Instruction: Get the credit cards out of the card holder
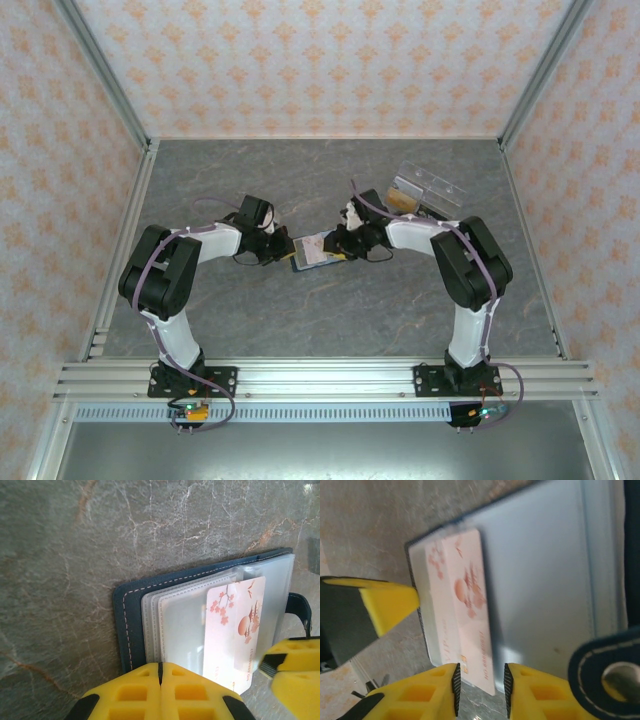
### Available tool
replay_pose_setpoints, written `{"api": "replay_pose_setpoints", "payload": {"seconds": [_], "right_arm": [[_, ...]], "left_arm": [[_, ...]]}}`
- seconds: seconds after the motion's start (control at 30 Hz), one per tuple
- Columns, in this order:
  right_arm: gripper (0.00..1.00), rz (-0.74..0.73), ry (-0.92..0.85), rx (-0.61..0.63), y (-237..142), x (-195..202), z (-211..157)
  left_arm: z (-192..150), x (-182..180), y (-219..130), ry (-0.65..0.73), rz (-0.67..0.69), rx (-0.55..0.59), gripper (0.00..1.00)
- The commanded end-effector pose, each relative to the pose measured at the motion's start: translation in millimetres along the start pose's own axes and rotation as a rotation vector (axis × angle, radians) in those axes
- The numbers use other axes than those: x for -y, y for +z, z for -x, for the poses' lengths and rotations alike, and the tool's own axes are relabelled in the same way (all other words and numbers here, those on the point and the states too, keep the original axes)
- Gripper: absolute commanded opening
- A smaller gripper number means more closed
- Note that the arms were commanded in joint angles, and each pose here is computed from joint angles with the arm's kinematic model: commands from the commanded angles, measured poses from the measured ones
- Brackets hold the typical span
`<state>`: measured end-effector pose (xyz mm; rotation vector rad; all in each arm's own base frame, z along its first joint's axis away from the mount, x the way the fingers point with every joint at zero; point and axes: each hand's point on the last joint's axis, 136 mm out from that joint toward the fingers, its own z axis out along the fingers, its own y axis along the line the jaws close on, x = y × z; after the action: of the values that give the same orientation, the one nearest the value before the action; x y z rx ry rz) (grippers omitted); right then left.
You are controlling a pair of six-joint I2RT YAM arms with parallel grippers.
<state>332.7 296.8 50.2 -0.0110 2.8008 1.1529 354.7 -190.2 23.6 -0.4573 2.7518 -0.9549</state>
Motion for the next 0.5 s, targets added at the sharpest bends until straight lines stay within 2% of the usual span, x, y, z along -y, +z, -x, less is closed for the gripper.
{"api": "replay_pose_setpoints", "payload": {"seconds": [0.0,0.37,0.47], "right_arm": [[0.31,-0.063,-0.016,0.003,2,9,9],[0.3,-0.024,-0.024,-0.063,22,4,8],[0.27,0.008,-0.017,-0.075,25,1,7]], "left_arm": [[-14,-24,7,-0.03,0.084,-0.062,0.04],[-14,-24,6,-0.031,0.082,-0.065,0.04],[-15,-24,6,-0.031,0.081,-0.066,0.04]]}}
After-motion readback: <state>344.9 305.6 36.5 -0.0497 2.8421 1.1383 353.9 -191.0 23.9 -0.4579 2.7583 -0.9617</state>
